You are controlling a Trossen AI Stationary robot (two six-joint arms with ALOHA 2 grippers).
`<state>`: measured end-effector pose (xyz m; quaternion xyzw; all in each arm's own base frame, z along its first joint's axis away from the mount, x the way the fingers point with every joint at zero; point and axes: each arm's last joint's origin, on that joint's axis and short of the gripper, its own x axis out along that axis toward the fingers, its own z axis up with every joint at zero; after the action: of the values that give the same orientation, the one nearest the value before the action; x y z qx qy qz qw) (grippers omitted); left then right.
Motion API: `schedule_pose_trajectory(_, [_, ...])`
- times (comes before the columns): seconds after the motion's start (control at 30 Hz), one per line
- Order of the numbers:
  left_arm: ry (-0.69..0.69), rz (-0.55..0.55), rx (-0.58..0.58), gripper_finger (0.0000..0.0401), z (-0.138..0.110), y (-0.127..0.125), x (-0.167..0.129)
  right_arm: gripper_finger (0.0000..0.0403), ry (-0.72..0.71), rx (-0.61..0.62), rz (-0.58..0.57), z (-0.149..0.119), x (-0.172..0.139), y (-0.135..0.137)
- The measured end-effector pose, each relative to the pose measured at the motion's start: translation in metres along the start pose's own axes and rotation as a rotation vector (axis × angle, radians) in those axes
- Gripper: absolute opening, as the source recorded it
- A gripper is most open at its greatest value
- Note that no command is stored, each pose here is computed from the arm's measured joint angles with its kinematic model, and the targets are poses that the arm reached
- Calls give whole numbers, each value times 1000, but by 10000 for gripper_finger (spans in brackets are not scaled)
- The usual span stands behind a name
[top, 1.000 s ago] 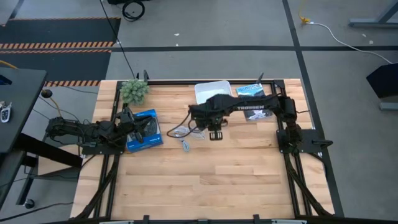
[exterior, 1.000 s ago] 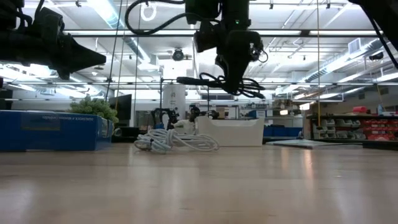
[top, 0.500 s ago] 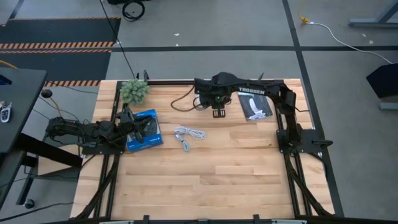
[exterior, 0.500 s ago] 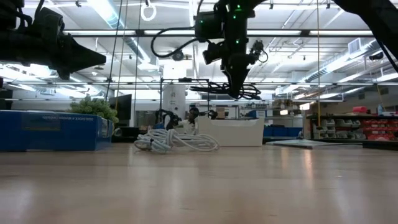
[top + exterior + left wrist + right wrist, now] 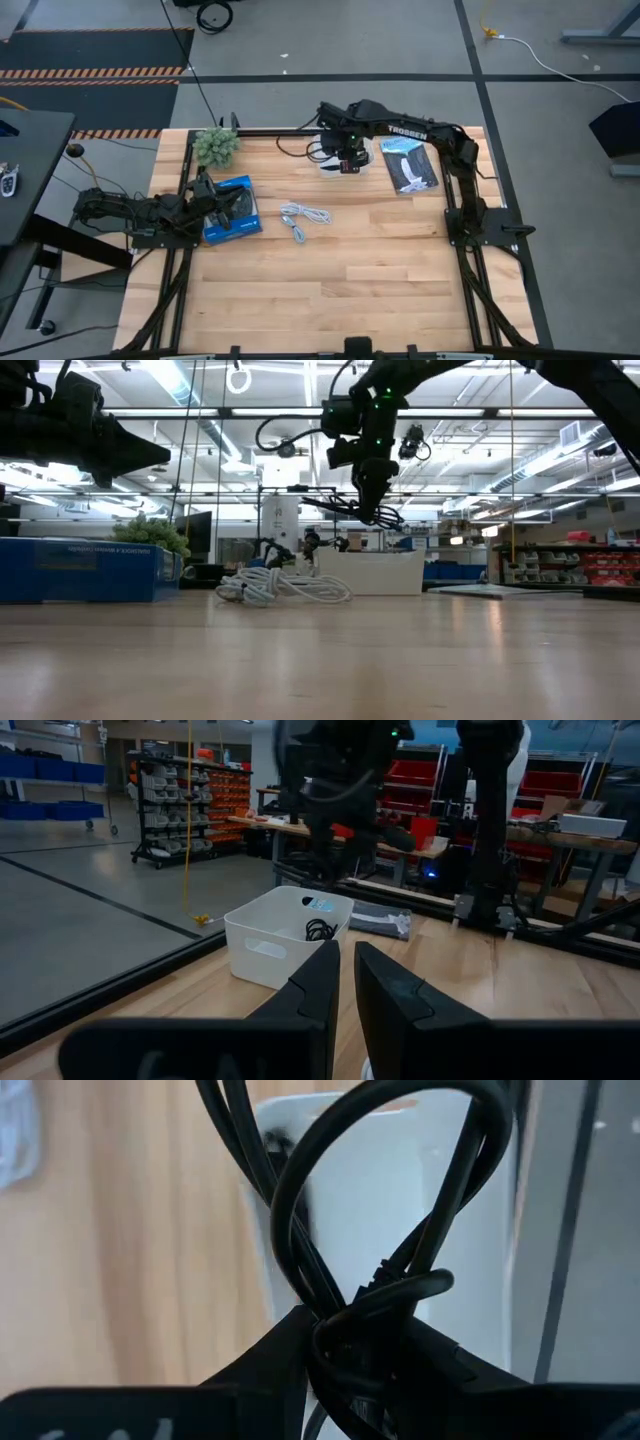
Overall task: Pick and place USB-C Cables
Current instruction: Put the black USB cable into the white bin
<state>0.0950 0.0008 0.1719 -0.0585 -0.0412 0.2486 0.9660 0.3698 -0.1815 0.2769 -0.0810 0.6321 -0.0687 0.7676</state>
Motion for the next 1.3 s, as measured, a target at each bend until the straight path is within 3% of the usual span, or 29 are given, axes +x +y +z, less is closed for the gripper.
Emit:
schedule_pose_trajectory(0.37, [0, 0, 0, 43, 0, 0, 0, 120, -62, 92, 44, -16, 29, -26])
schedule_pose_trajectory(1.3, [0, 0, -1, 43, 0, 0, 0, 120, 4, 341, 81, -62, 103, -23])
